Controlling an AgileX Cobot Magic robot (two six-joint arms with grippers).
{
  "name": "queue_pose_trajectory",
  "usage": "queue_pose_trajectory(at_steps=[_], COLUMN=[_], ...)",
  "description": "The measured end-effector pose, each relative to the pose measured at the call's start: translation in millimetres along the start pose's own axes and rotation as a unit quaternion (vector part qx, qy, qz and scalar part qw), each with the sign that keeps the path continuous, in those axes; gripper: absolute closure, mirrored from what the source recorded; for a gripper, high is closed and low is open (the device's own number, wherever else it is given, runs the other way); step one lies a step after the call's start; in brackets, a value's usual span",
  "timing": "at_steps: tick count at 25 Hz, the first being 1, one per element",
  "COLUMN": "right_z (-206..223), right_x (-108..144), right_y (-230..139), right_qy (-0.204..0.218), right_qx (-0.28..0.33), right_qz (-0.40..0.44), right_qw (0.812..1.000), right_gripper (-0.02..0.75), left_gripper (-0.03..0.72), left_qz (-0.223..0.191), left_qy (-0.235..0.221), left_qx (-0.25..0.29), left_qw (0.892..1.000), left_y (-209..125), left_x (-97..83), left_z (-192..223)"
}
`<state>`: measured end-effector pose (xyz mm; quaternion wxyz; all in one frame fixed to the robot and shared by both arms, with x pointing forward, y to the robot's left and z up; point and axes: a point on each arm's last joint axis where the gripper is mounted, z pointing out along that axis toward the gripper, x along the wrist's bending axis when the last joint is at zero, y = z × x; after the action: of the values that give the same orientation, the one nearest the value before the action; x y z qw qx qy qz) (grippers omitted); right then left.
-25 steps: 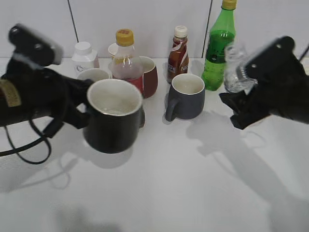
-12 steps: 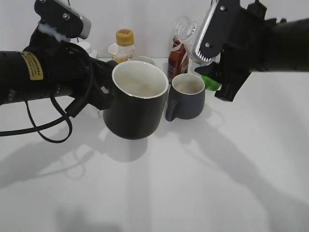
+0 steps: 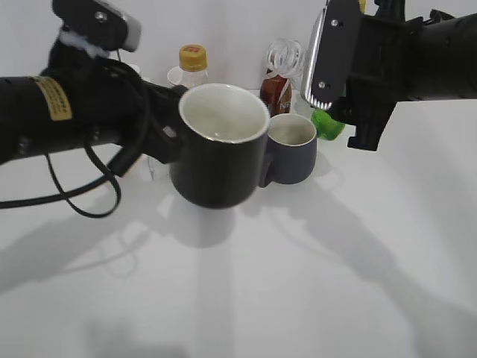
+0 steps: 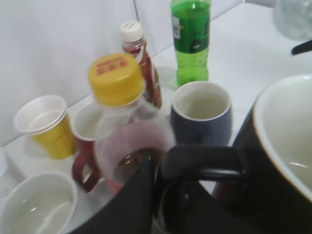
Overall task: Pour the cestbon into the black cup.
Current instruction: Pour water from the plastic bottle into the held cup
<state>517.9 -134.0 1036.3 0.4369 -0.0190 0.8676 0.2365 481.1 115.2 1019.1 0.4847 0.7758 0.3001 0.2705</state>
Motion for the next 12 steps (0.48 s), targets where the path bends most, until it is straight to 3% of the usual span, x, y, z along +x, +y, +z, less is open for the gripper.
queue_pose_trajectory(at_steps=[5,12], right_z=[-0.4,-0.6], right_x=[6.1,8.5], right_y=[10.7,13.9], right_qy=[0.007,0.008], right_qx=[-0.013,-0.013], right_qz=[-0.059,-0.14], right_qw=[0.998,0.99], right_gripper=[0.238,0.238], left_gripper=[0.634,0.634], left_qz=[0.004,-0.013], left_qy=[-0.023,-0.02], left_qx=[0.005,-0.001], left_qw=[1.0,1.0], left_y=[-2.9,-2.1], left_x=[-14.6,-15.2], left_z=[11.3,12.4])
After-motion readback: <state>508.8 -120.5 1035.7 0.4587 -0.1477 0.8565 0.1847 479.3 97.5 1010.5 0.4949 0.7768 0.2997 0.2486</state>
